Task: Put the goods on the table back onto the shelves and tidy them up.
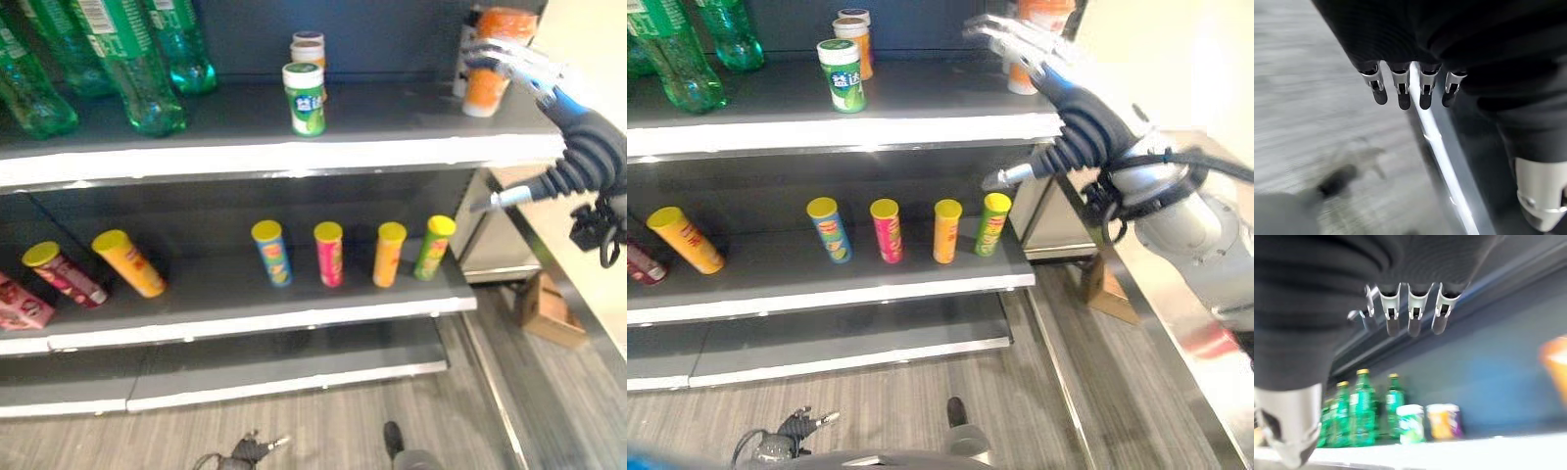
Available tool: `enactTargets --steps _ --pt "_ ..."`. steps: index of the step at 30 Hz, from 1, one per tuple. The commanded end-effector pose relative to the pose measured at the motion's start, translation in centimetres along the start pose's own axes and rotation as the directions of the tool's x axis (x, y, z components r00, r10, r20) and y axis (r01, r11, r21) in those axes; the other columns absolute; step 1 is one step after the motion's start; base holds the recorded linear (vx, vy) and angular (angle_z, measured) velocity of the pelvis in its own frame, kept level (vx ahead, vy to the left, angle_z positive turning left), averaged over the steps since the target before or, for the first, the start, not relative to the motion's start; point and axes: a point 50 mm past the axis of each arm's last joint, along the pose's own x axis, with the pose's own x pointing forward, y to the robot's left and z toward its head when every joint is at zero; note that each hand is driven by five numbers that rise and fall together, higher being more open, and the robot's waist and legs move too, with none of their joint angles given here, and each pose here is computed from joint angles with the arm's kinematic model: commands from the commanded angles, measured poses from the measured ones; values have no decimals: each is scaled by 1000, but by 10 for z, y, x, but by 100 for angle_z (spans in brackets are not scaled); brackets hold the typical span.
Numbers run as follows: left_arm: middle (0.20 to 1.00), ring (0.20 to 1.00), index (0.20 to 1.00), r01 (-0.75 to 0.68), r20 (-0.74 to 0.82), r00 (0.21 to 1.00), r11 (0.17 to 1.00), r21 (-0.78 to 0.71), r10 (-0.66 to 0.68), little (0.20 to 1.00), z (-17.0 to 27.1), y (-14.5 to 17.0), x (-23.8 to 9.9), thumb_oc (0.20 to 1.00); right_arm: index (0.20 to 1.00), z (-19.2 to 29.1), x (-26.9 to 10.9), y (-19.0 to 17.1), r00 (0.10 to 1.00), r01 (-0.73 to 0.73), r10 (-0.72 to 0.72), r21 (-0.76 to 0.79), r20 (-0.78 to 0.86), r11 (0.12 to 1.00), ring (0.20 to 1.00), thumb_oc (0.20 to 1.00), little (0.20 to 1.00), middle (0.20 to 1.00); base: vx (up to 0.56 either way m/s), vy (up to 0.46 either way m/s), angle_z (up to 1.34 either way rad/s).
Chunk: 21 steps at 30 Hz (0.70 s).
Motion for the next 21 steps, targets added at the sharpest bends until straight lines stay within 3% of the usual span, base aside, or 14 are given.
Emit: enactTargets --steps 1,9,14,21 --pt "1000 1000 1000 -45 9 999 997 57 45 1000 1 30 2 1000 1000 -7 5 -32 991 136 -137 -95 -5 986 1000 1000 1000 1000 -74 28 -126" --pt "1000 1000 1000 -33 29 999 997 63 31 1000 1 29 0 1000 1000 -30 -31 -58 947 233 -270 -206 -174 950 1000 1000 1000 1000 -4 -64 -78" --pt "1000 1000 1000 -36 72 997 999 39 33 1000 10 30 0 1000 1000 -47 -77 -97 827 339 -460 -366 -323 866 1000 1000 1000 1000 66 -167 -29" --pt "1000 1000 1000 -21 54 998 1000 14 20 1000 7 20 -1 1000 1000 -59 -130 -114 664 392 -603 -481 -442 784 1000 1000 1000 1000 22 -167 -11"
